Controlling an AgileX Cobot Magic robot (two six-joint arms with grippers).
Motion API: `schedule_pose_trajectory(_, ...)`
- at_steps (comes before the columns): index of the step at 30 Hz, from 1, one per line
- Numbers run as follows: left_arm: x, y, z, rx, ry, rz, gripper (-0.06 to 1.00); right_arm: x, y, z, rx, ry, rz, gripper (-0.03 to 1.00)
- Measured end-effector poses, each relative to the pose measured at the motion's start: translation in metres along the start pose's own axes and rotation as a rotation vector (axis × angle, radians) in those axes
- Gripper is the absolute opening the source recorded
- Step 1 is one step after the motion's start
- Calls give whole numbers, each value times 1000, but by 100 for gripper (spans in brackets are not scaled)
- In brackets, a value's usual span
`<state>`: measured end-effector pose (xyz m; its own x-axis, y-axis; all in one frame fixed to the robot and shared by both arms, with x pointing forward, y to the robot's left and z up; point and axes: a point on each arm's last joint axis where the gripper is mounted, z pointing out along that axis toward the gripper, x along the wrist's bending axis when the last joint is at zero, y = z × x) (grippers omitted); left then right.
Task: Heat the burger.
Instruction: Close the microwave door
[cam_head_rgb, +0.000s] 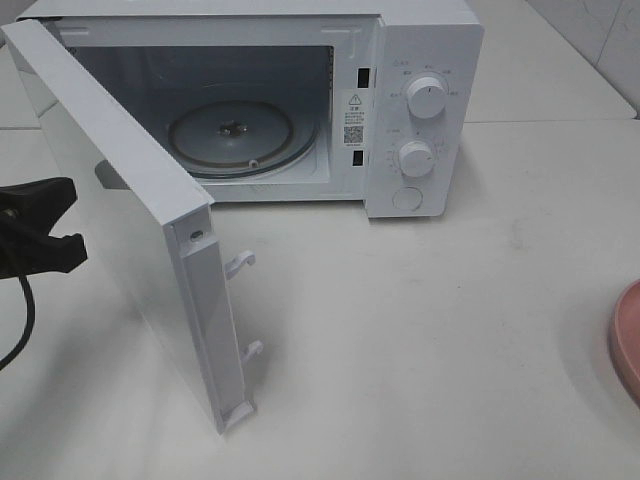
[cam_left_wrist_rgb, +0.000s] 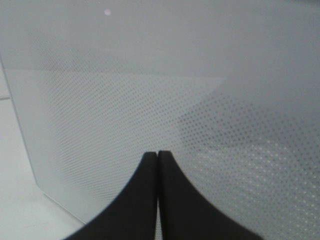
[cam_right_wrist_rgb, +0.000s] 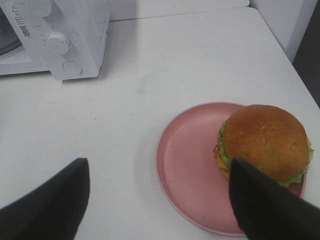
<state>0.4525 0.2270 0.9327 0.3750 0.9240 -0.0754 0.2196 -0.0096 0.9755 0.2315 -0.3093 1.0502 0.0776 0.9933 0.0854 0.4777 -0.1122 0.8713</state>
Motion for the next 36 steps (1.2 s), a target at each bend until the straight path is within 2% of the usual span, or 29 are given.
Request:
schedule_pose_trajectory(9,-3,7,17,-23,-49,25,0,0,0,0,0,0,0,75)
schedule_pose_trajectory(14,-13,5,23,-18,-77,19,0,0,0,0,0,0,0,75)
schedule_pose_trajectory(22,-47,-2,44,1,-100,-22,0,0,0,0,0,1,0,75)
schedule_pose_trajectory(25,-51,-2,47,0,-103,-24,0,0,0,0,0,1,0,75)
schedule_pose_trajectory(36,-92,6,86,27,-159,-25,0,0,0,0,0,1,0,75)
